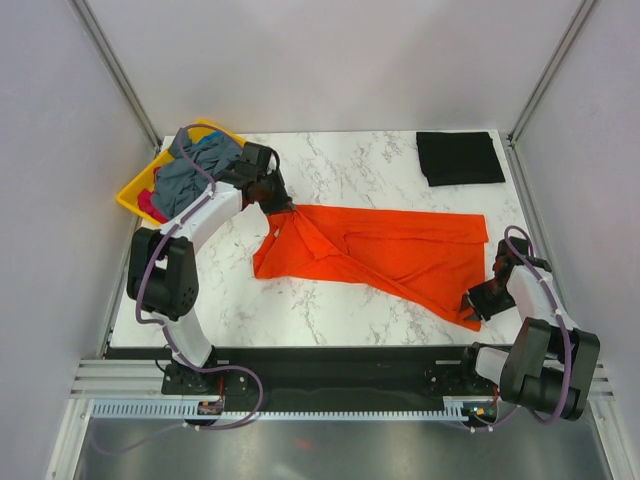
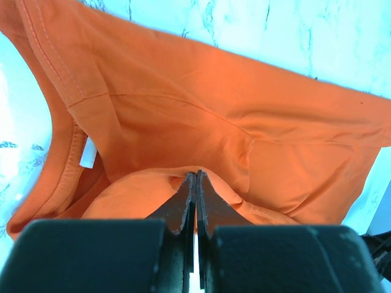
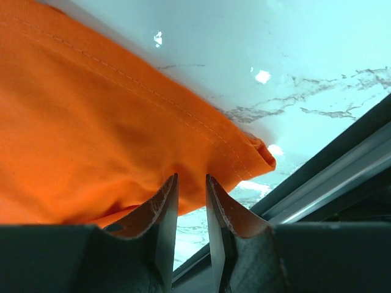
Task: Fold and stack the t-shirts
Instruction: Fold the tshirt
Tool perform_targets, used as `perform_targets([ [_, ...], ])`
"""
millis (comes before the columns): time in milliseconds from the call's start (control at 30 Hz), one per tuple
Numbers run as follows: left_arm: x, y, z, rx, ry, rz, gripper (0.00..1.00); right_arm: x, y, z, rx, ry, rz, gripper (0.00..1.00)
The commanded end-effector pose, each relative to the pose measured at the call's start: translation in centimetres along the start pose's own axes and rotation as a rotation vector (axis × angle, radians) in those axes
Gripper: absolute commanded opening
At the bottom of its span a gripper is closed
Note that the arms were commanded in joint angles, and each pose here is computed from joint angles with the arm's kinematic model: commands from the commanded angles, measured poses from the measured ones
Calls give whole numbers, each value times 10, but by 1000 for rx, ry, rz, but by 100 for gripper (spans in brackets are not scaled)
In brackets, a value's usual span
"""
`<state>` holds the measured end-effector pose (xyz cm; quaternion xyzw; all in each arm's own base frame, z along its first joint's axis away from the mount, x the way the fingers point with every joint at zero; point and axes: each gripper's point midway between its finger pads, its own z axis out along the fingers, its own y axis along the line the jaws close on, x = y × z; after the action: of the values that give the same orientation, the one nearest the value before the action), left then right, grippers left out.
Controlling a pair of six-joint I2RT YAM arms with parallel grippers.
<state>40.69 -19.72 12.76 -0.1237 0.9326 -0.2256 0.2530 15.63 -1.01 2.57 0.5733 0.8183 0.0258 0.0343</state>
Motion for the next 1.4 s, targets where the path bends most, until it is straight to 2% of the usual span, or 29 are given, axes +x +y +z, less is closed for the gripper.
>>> perform_targets([
  [0,-18,-13,-4,44,-43,19,2,-2,2,8,14,-4,27,32],
  [233,-16,-14,-6,52,-38,18,2,-6,3,14,9,-49,18,29],
  [367,-12,-15,-6,62,-23,11,2,-7,4,14,9,-68,15,22],
  [467,-10,-16,-9,69,-22,7,2,-10,6,12,-4,-90,14,0],
  [667,-2,-20,-17,99,-15,23,2,-32,21,-12,-65,-197,-48,0],
  [833,-4,-14,-13,75,-32,34,2,-30,28,-30,-95,-178,-72,0],
  [1067,-5,-25,-13,129,-18,32,2,-43,28,-44,-90,-254,-61,0],
  [1200,-3,-24,-11,127,-14,41,2,-58,47,-47,-113,-281,-118,0],
  [1367,-3,-19,-2,104,-9,38,2,-77,94,-52,-239,-303,-243,0],
])
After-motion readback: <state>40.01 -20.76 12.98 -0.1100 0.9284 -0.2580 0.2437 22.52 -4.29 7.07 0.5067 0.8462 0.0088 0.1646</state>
